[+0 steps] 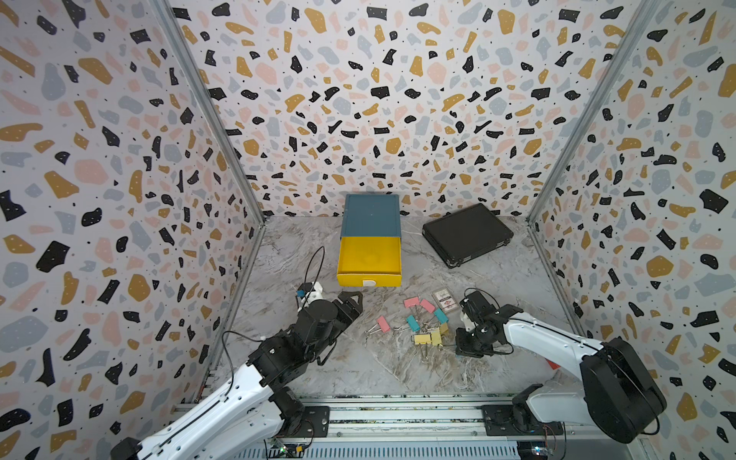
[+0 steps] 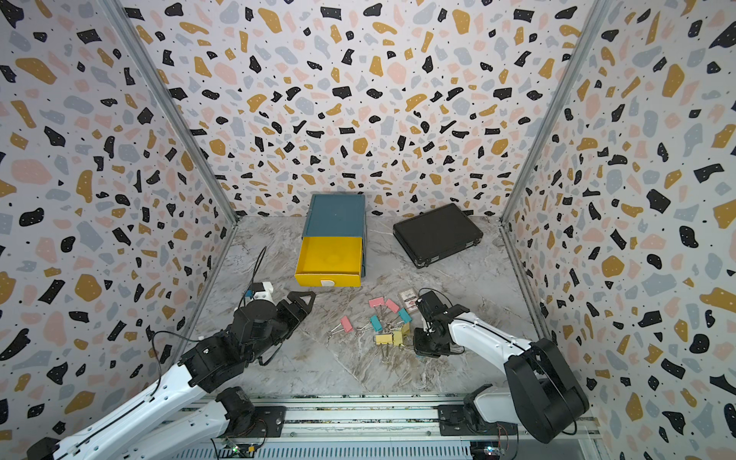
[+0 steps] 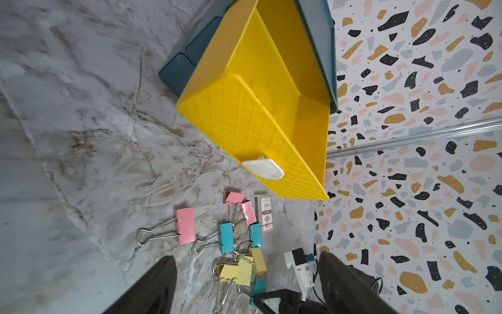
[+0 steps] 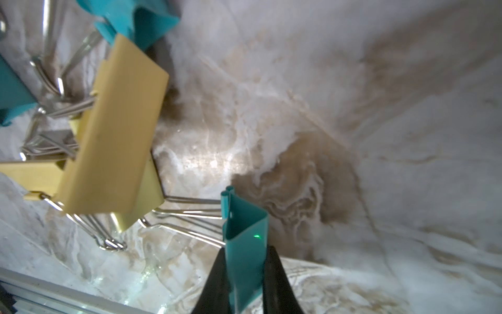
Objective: Put the binder clips in the drawer according to color
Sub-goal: Pick up the binder clip at the center of the board, then place the binder clip in the drawer.
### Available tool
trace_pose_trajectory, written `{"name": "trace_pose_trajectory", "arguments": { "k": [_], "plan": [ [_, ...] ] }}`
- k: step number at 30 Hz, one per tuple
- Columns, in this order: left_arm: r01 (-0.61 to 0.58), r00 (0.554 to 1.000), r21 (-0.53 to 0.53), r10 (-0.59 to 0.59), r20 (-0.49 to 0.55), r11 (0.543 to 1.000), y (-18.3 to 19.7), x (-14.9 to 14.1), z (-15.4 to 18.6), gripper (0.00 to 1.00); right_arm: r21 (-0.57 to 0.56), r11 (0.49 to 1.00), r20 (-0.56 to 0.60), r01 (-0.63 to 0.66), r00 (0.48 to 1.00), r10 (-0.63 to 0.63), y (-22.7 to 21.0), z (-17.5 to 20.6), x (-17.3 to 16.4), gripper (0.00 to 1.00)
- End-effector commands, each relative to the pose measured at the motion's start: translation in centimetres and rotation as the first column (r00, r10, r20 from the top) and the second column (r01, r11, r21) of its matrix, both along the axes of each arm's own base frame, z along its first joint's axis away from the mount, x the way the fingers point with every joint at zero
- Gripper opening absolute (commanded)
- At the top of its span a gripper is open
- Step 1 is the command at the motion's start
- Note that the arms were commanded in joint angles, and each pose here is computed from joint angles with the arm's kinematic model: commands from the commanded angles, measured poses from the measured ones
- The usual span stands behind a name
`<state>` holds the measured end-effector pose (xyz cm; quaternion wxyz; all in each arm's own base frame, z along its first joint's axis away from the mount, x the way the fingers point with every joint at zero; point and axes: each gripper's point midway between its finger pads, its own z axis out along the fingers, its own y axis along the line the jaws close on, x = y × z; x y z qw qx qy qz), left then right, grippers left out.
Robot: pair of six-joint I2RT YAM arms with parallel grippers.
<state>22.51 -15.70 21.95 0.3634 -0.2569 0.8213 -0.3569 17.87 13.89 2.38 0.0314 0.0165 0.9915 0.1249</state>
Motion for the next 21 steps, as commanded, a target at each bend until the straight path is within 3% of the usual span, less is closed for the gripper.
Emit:
{"name": "trace_pose_trajectory", "arguments": {
  "k": [1,6,10,15,21],
  "plan": [
    [0.071,0.997,0.202,-0.068,-0.024,0.977,2.5,-2.2,-0.7,0.87,-0.076,0.997,0.057,0.022,0.998,-0.018,-1.6,1.2,0.4,0.10],
    [0.154,0.988,0.384,-0.138,-0.070,0.910,5.3,-4.6,-0.5,0.88,-0.134,0.990,0.177,0.040,0.984,-0.016,-3.2,6.2,1.4,0.03],
    [0.189,0.981,0.446,-0.150,-0.122,0.875,6.7,-5.8,-0.9,0.89,-0.092,0.996,0.275,0.010,0.961,0.016,-2.3,11.6,3.1,0.01],
    [0.168,0.985,0.446,-0.132,-0.112,0.879,7.6,-6.2,-0.6,0.89,0.045,0.994,0.399,-0.104,0.914,0.077,3.2,20.2,7.0,0.00],
    [0.180,0.981,0.455,-0.129,-0.143,0.872,7.9,-6.4,-0.8,0.89,0.093,0.967,0.494,-0.238,0.854,0.163,11.8,27.5,11.5,0.00]
  ]
}}
